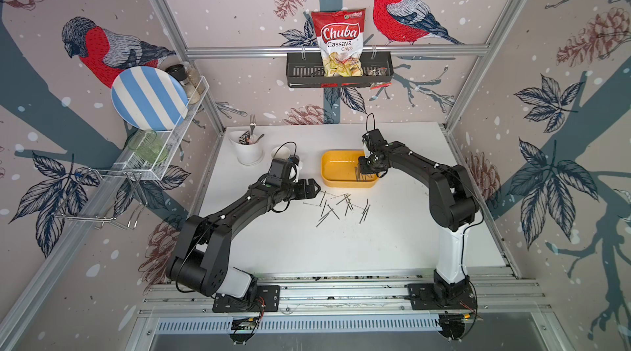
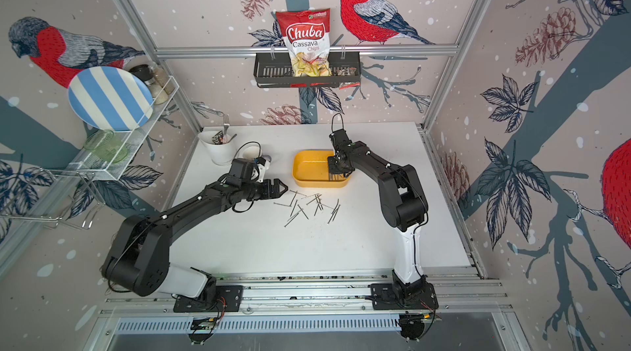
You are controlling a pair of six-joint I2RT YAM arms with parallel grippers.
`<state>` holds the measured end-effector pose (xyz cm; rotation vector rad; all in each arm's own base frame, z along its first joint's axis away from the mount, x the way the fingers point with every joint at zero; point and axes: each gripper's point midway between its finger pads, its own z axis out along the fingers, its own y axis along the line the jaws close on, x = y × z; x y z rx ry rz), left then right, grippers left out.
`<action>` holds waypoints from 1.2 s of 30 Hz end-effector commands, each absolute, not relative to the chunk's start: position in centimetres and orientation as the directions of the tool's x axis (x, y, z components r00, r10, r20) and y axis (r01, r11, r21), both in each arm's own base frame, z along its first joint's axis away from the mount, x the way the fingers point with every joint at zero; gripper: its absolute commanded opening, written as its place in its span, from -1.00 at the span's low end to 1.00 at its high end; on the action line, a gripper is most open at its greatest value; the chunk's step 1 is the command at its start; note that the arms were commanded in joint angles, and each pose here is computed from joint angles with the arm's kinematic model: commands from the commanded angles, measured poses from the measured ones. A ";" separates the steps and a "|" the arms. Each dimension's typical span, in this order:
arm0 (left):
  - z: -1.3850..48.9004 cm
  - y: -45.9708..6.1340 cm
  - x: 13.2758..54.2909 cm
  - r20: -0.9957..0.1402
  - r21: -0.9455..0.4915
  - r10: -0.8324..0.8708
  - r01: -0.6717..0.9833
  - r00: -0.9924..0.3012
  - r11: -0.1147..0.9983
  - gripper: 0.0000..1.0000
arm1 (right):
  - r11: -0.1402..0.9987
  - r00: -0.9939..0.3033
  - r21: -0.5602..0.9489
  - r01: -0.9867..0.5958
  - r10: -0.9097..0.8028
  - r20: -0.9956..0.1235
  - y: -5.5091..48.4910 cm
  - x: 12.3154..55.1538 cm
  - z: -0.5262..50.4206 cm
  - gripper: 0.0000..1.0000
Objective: Put the nails on the desktop into the storage box
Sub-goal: Place the nail in the storage box, then pick up the nail from the center of the board.
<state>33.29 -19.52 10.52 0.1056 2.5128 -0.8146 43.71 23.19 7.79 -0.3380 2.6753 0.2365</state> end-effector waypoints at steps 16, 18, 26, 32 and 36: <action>10.5 -20.3 33.8 -0.496 -0.538 -0.050 0.261 -0.867 0.801 0.90 | 0.934 -0.903 0.261 -0.246 -0.123 -0.411 24.8 31.0 12.4 -0.48; 10.5 -20.5 33.9 -0.494 -0.541 -0.047 0.265 -0.868 0.798 0.90 | 0.940 -0.918 0.258 -0.222 -0.112 -0.381 23.8 29.7 11.0 -0.47; 10.6 -20.5 33.6 -0.494 -0.535 -0.025 0.281 -0.869 0.797 0.90 | 0.965 -0.943 0.201 -0.167 -0.097 -0.318 22.0 28.4 7.3 -0.47; 10.6 -20.2 33.3 -0.494 -0.521 -0.016 0.281 -0.870 0.806 0.90 | 0.973 -0.955 0.165 -0.159 -0.109 -0.278 21.5 28.3 5.4 -0.47; 10.6 -20.0 33.2 -0.495 -0.515 -0.013 0.281 -0.869 0.810 0.90 | 0.977 -0.959 0.148 -0.154 -0.111 -0.261 21.0 28.1 4.6 -0.47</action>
